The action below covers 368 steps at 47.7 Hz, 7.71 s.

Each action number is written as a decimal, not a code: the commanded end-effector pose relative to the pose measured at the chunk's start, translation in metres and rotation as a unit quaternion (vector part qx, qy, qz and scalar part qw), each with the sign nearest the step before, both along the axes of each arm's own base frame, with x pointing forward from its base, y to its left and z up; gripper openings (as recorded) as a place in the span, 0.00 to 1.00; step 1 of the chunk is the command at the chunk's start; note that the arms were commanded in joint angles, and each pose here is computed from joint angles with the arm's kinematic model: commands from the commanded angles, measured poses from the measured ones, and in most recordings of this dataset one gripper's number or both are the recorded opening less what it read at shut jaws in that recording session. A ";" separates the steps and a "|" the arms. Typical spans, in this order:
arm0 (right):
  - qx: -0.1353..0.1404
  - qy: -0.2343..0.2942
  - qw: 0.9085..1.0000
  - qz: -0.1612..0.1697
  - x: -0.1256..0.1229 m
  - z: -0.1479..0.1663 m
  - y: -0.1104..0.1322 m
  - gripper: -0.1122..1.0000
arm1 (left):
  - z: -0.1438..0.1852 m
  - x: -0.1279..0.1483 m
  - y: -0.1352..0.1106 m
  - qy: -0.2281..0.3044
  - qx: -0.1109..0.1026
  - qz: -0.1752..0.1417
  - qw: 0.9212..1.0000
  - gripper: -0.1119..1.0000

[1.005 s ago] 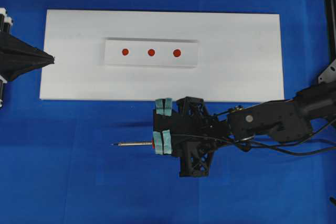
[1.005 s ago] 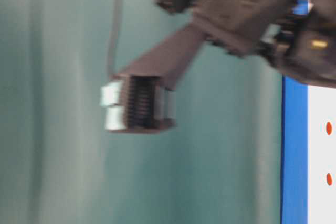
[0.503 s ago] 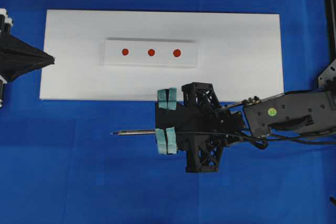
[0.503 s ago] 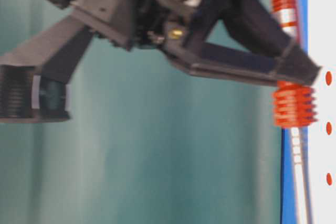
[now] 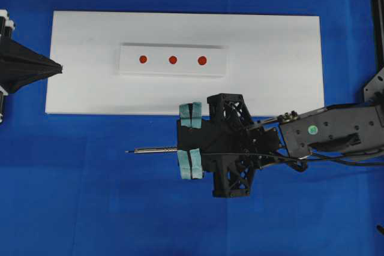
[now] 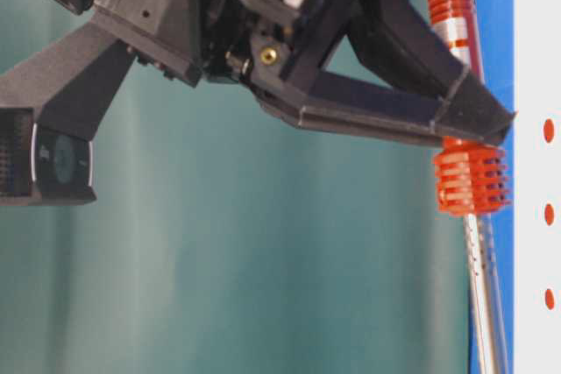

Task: Touch the tip of the soldering iron to the mark.
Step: 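Lift the iron with the right gripper and carry it above the dots, then lower the iron tip with the right gripper onto the left red dot, then hold the iron tip on the left red dot, then raise the iron with the right gripper and shift it rightward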

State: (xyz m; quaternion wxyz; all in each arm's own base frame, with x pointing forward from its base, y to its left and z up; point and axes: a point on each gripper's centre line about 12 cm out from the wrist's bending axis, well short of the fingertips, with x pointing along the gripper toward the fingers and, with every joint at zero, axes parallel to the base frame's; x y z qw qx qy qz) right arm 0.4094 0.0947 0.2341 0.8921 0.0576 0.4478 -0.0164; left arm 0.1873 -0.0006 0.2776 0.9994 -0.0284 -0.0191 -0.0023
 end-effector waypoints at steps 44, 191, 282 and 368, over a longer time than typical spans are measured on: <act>-0.138 -0.001 0.990 -0.034 0.001 0.029 -0.163 0.16 | 0.002 0.001 0.000 -0.002 0.000 -0.001 1.000 0.10; -0.113 0.098 0.988 -0.023 0.013 -0.017 -0.169 0.16 | 0.002 0.001 0.000 -0.002 0.000 -0.001 1.000 0.10; -0.108 0.122 0.986 -0.022 0.023 -0.057 -0.177 0.16 | 0.001 0.001 0.000 -0.002 0.000 -0.001 1.000 0.10; -0.132 0.104 0.985 -0.048 -0.060 0.045 -0.171 0.16 | 0.000 0.000 0.000 0.001 0.001 -0.001 1.000 0.10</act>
